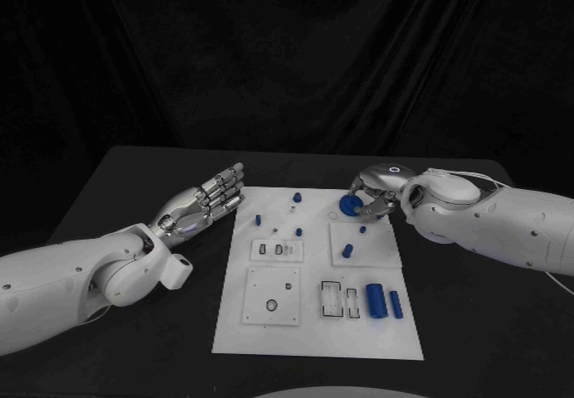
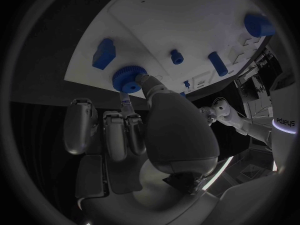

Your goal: Assemble the parts on the task board

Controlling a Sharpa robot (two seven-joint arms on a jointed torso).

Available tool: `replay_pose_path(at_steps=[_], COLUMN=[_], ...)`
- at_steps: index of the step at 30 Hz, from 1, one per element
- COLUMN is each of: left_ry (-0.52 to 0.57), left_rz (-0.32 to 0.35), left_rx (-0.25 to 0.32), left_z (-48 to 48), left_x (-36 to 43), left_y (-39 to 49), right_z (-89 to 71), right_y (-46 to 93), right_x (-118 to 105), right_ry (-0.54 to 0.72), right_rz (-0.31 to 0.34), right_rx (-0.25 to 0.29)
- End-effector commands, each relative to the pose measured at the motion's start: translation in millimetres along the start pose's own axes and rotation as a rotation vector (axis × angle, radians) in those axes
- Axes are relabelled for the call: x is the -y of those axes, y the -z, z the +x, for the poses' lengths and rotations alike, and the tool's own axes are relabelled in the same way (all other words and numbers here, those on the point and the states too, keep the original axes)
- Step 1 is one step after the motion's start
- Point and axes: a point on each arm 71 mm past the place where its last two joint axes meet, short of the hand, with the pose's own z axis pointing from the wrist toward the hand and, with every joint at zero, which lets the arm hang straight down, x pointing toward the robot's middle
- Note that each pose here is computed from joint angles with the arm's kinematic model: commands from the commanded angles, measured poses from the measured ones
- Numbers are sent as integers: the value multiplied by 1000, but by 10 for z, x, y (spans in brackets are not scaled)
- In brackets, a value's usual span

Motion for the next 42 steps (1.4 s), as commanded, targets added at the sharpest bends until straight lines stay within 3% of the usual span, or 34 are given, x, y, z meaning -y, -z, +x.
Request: replay_pose_path(at_steps=[1,10,18,28,42], left_ry=[9,7,9,10,12], left_rz=[10,9,11,9,9], left_rx=[-10,-8,-13,-16,-22], left_z=[16,11,25,34,52], left_x=[9,9,2,-3,-10], left_y=[3,7,-16,-31,-58], right_z=[-19,-244,-298,-267,-150], right_y=[20,-21,-164,-349,-506], right_x=[-48,-242,-563,-844,-1042], right_ry=[3,-30,-39,-33,-7], right_rz=[-23,-71,-148,-200,-231], right_rx=[32,52,48,26,-4])
